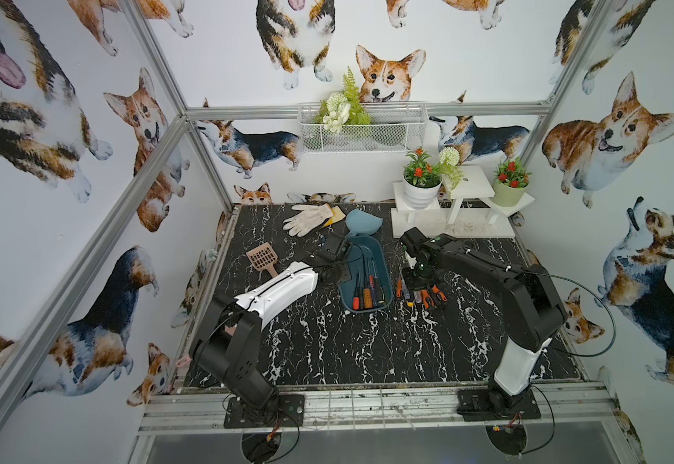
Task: Take out the screwdriver from the storage box
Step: Place the screwdriver at the center of the board.
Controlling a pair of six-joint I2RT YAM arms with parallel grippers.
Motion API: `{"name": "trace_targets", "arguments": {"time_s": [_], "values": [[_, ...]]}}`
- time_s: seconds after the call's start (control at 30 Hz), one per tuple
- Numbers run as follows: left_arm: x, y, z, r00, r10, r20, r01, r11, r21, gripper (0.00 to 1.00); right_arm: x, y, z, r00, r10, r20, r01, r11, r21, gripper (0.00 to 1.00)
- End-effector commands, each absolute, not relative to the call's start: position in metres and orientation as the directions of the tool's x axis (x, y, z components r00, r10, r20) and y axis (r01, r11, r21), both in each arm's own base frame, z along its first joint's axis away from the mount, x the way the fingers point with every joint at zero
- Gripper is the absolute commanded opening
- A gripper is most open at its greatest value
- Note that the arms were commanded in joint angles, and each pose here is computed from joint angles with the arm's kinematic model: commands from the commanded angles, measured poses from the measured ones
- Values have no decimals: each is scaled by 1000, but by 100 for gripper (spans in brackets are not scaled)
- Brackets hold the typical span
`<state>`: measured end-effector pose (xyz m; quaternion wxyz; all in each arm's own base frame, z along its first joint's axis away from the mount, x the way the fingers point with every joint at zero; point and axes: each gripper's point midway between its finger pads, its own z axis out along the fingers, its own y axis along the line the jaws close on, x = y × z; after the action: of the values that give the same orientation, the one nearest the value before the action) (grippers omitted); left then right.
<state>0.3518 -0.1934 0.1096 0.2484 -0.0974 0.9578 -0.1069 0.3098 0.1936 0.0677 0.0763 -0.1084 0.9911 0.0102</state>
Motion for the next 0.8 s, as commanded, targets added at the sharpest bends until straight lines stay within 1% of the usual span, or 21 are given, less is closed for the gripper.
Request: {"name": "trace_targets", "arguments": {"time_s": [0.0, 0.13, 0.37, 0.4, 0.43, 0.5, 0.53, 0.63, 0.77], "values": [[359, -197, 117, -843, -246, -479, -124, 954, -272, 0, 308, 191, 61, -965, -222, -137, -222, 975, -14, 0], [360, -198, 117, -844, -242, -479, -120, 955, -272, 0, 309, 191, 57, -968, -217, -129, -217, 976, -19, 1], [360, -197, 115, -840, -242, -485, -117, 955, -273, 0, 309, 189, 51, -972, -205, -112, -203, 979, -33, 12], [361, -197, 113, -842, -235, -486, -115, 958, -264, 0, 309, 190, 51, -972, -203, -116, -200, 979, -32, 14], [361, -197, 111, -847, -225, -482, -112, 962, -251, 0, 310, 189, 52, -973, -194, -124, -191, 981, -34, 19], [363, -198, 109, -852, -213, -478, -106, 965, -241, 0, 311, 189, 53, -972, -184, -147, -182, 983, -26, 24], [364, -199, 109, -853, -211, -478, -103, 965, -242, 0, 312, 190, 56, -970, -178, -163, -177, 984, -18, 26], [367, -201, 114, -848, -215, -485, -102, 963, -249, 0, 315, 190, 60, -966, -166, -197, -168, 986, -7, 28], [369, -202, 110, -850, -218, -480, -105, 962, -251, 0, 315, 190, 60, -965, -177, -192, -178, 984, -14, 30]]}}
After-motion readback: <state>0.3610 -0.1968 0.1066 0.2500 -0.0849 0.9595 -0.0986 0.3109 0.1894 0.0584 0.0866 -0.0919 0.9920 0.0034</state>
